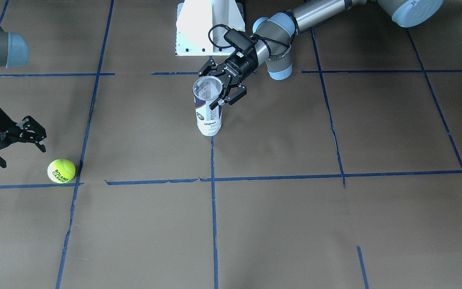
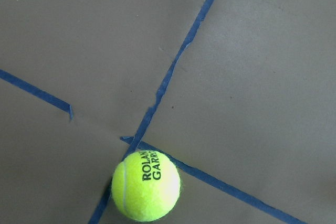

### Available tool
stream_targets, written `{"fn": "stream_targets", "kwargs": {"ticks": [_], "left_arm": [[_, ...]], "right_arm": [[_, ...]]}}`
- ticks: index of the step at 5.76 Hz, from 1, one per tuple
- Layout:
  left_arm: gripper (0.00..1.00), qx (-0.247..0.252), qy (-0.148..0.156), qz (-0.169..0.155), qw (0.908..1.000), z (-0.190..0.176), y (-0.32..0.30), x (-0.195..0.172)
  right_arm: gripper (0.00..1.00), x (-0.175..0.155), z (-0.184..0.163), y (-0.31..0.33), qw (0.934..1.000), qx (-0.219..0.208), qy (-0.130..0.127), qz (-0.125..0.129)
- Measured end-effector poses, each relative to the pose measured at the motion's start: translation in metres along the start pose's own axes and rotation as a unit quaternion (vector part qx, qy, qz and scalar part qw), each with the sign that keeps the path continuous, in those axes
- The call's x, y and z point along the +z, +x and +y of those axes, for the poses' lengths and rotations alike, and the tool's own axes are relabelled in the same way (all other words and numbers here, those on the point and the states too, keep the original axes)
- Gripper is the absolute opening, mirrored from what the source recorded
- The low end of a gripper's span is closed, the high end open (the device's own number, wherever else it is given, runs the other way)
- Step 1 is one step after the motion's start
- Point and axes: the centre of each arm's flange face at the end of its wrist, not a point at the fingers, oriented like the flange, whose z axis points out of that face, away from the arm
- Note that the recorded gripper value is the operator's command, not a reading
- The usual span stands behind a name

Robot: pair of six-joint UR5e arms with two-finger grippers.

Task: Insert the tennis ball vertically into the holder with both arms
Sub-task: 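Hold the tube with the left gripper while the right reaches a ball, then grasp the tennis ball with the right gripper and carry it above the tube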

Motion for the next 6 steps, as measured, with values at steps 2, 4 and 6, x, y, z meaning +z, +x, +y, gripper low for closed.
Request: {"fn": "stream_targets", "kwargs": {"ticks": [2,4,6], "left_arm": [[0.95,-0.003,0.003,0.001,1.0,-0.003,0.003,0.002],[0.97,-0.004,0.005,0.003,1.0,-0.006,0.004,0.003],[0.97,-0.006,0.006,0.003,1.0,-0.007,0.005,0.003]], "right_arm": [[1.0,0.002,0.0,-0.002,1.0,-0.001,-0.002,-0.002],[1.0,0.018,-0.002,-0.011,0.9999,-0.006,-0.014,-0.005],[1.0,0.056,-0.012,-0.025,0.9991,-0.014,-0.04,-0.007]]}}
